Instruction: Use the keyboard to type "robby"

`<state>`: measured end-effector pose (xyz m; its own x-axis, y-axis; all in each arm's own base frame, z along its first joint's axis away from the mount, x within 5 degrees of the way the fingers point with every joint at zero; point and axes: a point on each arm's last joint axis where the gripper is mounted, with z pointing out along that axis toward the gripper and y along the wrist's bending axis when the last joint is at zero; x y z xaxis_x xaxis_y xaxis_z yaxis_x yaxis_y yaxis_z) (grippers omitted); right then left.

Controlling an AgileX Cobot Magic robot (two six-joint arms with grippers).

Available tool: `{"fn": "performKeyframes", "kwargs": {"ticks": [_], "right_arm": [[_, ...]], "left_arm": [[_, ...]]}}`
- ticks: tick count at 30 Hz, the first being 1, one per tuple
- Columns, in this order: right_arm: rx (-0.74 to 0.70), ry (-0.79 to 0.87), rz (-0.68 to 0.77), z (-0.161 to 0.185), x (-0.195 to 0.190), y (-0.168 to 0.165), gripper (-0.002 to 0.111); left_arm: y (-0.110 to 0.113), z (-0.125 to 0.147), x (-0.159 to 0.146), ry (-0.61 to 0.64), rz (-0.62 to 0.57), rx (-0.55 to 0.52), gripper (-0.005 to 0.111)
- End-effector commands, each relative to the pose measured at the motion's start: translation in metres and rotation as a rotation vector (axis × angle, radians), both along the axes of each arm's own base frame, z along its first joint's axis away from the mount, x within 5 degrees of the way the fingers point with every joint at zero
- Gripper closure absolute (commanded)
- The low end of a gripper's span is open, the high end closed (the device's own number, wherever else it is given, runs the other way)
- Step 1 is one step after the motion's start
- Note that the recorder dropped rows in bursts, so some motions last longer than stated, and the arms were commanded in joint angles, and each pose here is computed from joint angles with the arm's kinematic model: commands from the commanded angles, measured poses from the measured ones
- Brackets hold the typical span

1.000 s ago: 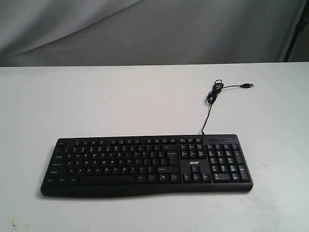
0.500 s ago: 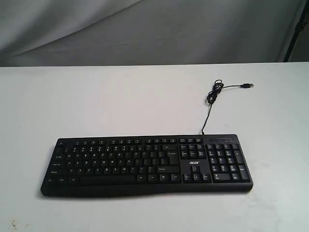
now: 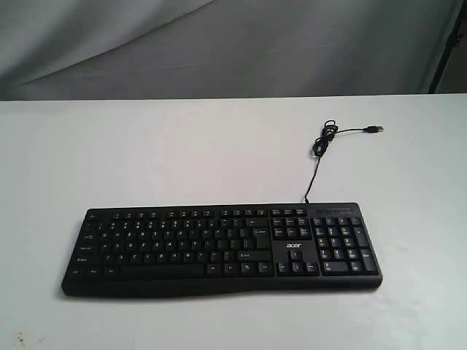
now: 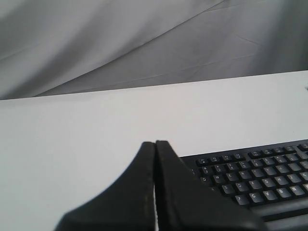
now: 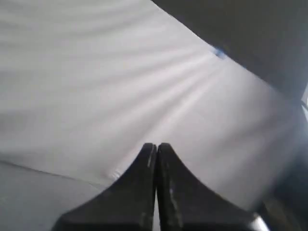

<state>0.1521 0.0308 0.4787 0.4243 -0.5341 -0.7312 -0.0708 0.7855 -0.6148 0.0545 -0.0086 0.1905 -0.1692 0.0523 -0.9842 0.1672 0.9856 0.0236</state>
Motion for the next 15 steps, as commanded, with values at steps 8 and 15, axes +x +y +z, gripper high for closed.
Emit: {"fn": "performKeyframes", "kwargs": {"ticks": [8,15], "right_arm": [[0.312,0.944,0.056,0.003,0.119,0.006,0.108],[-0.011,1.218,0.201,-0.111,0.187,0.048,0.108]], "left_arm": [[0.0,-0.001,0.0,-0.005,-0.005,0.001,0.107],[0.0,-0.001,0.0,-0.005,-0.005,0.001,0.107]]}}
